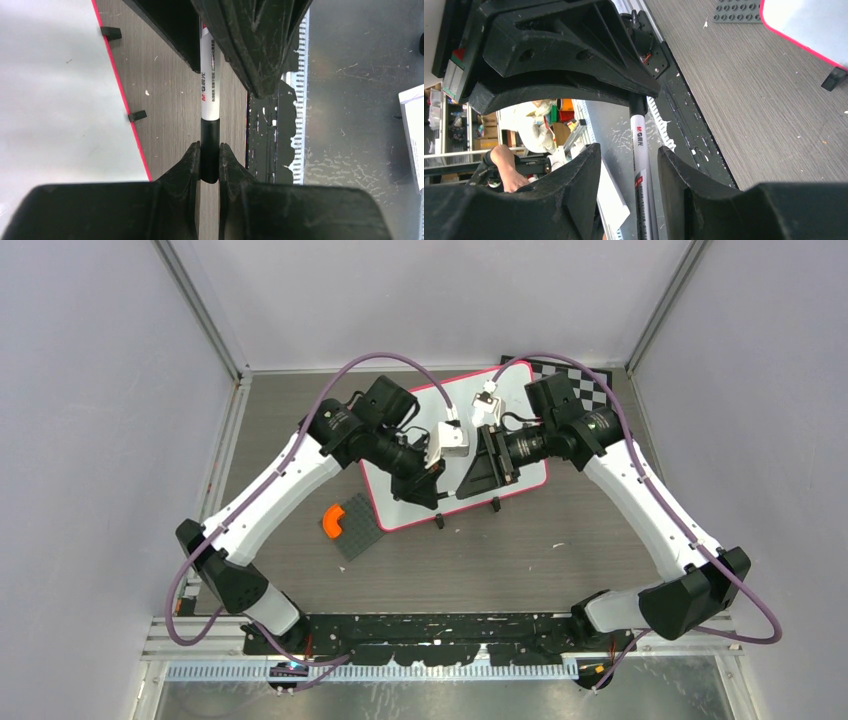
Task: Write a sentence on the whiteboard
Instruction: Open the whiteboard marker at the center of the board.
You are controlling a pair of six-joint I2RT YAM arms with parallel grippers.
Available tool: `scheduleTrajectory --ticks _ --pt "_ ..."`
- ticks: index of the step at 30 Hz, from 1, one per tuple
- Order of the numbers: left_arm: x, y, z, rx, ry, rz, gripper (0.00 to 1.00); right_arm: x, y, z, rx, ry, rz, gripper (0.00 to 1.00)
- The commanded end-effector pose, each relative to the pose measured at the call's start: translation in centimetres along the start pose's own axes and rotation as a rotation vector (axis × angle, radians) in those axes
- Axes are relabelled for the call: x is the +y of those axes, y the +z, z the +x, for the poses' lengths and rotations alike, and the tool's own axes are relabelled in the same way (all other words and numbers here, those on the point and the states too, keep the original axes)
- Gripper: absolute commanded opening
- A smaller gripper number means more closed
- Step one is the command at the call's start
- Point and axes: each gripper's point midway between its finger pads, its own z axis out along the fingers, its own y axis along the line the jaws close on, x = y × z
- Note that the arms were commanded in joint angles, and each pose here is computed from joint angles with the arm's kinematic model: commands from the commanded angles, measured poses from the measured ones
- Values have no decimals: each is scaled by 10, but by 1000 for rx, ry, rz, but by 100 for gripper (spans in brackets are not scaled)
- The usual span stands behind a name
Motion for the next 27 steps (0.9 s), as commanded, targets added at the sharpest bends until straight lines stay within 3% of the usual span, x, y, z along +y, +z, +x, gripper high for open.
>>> scheduleTrajectory --ticks 1,17,22,25,27 --pt "-2 -5 -19 -50 19 1 0 12 -3 -4 -14 -59 -10 49" --pt "-9 2 -25 -55 22 42 0 12 -2 -8 -31 -71 7 39" --pt "-7 2 -28 -65 5 31 0 12 -3 -6 -31 -73 4 25" --pt "-7 3 -29 -66 1 30 0 12 -3 -7 -34 -76 9 6" --pt "-7 2 -27 -62 3 25 0 12 -4 -7 -36 -82 19 0"
